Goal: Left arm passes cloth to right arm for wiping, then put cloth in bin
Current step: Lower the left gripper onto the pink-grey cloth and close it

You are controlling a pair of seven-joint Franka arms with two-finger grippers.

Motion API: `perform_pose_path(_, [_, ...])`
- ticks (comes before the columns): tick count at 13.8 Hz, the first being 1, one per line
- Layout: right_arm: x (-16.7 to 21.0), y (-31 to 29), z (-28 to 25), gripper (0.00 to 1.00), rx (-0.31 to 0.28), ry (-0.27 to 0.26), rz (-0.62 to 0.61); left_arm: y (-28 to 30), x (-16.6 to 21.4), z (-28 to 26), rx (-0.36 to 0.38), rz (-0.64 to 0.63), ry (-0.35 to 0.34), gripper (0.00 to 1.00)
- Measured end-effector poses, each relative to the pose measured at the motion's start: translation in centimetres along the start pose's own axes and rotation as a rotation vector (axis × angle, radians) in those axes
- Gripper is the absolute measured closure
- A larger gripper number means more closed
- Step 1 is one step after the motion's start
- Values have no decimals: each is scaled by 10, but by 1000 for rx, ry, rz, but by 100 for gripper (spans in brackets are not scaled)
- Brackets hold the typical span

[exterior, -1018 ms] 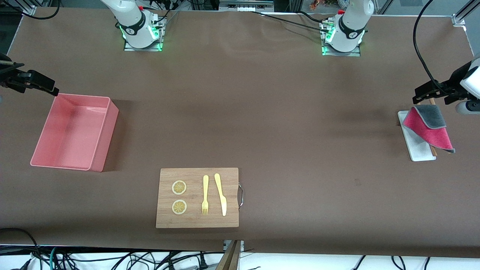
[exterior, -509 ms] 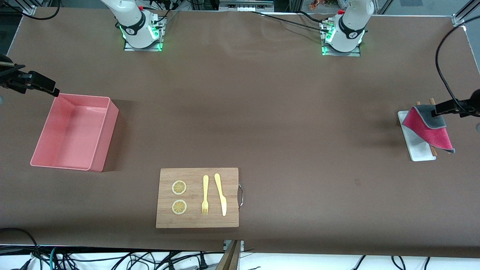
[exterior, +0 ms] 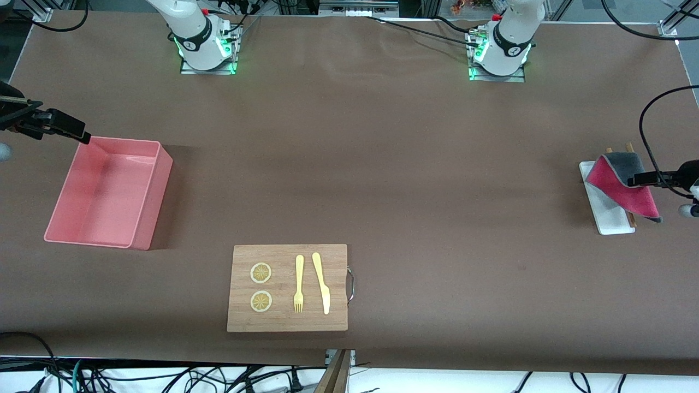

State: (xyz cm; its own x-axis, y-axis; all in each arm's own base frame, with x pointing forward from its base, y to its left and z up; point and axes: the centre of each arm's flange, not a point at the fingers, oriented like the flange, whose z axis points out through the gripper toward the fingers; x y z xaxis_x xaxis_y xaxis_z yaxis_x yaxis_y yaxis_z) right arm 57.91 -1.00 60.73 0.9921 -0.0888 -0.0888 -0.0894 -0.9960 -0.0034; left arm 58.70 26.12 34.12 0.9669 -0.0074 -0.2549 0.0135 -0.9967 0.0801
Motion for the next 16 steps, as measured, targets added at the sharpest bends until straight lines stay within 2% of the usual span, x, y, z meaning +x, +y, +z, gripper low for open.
perform_pose_path(4, [0, -2, 2, 0, 0, -7, -4, -20, 10, 15, -14, 51, -5, 0])
perform_pose_path(6, [5, -3, 13, 0, -1, -29, -6, -34, 10, 20, -23, 70, -5, 6])
perform_pose_path(7, [7, -5, 17, 0, -1, -38, -8, -39, 10, 23, -26, 73, -6, 18])
perform_pose_path(8, [9, -6, 21, 0, -1, -44, -10, -42, 10, 25, -28, 79, -8, 23])
perform_pose_path(13, [11, -7, 25, 0, -2, -51, -12, -48, 7, 27, -8, 80, -20, 33])
perform_pose_path(16, [13, -8, 29, 0, -2, -58, -12, -54, 4, 29, -12, 71, -23, 44])
